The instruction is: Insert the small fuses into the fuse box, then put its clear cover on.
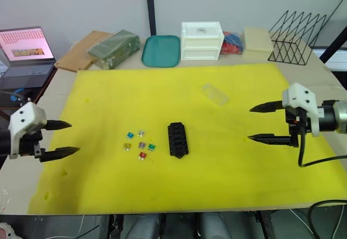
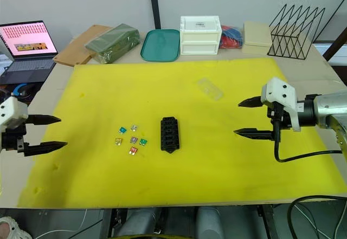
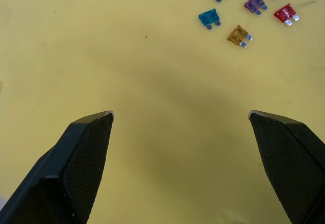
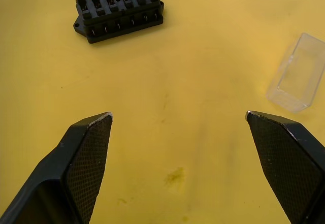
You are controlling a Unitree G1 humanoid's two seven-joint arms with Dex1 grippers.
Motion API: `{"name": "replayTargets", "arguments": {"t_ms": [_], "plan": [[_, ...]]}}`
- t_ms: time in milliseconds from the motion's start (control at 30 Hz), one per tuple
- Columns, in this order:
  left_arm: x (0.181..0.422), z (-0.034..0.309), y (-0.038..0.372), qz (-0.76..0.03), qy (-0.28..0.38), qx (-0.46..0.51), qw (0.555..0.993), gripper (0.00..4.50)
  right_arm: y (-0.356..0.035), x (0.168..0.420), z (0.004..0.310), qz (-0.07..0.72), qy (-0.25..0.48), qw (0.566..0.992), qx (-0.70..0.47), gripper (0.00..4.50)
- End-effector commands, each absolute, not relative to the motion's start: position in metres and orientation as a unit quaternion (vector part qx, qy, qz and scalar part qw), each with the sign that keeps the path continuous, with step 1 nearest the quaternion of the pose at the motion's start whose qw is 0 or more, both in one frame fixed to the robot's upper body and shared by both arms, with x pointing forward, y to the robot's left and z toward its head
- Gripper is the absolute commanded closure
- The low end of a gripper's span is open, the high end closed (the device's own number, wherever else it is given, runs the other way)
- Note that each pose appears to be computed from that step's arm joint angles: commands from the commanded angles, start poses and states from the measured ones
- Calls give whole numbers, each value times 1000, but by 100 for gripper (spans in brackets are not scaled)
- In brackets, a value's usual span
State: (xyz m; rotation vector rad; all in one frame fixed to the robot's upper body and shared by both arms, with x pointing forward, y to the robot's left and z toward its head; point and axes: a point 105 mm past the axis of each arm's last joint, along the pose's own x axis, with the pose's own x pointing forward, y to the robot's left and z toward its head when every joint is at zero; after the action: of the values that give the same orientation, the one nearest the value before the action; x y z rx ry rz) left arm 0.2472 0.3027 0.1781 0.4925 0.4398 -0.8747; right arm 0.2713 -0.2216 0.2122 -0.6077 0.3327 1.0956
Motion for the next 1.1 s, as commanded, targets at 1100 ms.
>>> {"name": "replayTargets", "arguments": {"t_ms": [1100], "plan": [[262, 152, 257, -505, 265, -19, 821, 0, -136, 255, 224, 597, 65, 764, -235, 4]]}}
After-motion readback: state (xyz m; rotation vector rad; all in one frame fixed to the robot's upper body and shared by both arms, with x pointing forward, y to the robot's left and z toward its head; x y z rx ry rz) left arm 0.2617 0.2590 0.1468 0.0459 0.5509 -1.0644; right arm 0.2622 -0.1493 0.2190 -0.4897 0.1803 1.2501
